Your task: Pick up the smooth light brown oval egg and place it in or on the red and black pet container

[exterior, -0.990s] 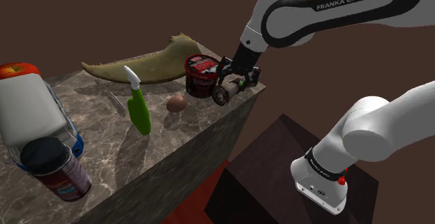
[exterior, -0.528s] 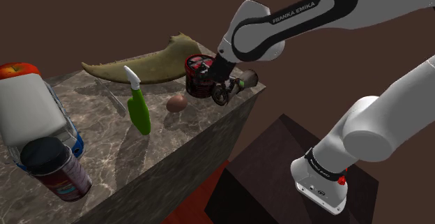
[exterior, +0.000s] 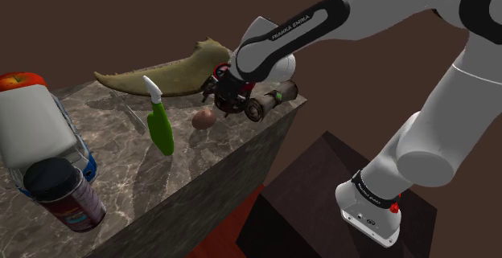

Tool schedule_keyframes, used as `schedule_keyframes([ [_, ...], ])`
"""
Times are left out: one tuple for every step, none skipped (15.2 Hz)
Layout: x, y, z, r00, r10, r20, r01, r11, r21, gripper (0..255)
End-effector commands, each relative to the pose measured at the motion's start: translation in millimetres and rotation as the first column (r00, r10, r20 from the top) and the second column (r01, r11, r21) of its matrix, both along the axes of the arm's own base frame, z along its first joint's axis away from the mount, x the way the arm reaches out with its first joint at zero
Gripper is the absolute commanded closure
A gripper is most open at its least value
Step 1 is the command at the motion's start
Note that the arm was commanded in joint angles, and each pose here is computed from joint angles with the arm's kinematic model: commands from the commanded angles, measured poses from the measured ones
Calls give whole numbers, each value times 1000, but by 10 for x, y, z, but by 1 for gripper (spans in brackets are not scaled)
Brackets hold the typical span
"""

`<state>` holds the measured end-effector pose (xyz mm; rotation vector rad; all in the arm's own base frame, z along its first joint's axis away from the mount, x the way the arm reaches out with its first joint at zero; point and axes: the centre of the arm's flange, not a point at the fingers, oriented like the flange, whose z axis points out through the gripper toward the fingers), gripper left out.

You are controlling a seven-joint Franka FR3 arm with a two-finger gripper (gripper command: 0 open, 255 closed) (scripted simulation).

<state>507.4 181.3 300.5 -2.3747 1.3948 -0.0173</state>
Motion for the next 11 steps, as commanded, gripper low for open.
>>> schedule_keyframes([
  [74,33,-114,1000,-19,3,19,1000,8,0],
  [85,50,-162,1000,-19,3,19,1000,8,0],
  [96,67,-211,1000,-19,3,19,1000,8,0],
  [107,84,-260,1000,-19,3,19,1000,8,0],
  [118,101,-308,1000,-19,3,19,1000,8,0],
  [129,118,-357,1000,-19,3,19,1000,8,0],
  [147,145,-434,1000,-19,3,19,1000,8,0],
  [146,145,-434,1000,-19,3,19,1000,8,0],
  [147,145,-434,1000,-19,3,19,1000,8,0],
  [147,145,-434,1000,-19,3,19,1000,8,0],
  [147,145,-434,1000,-19,3,19,1000,8,0],
])
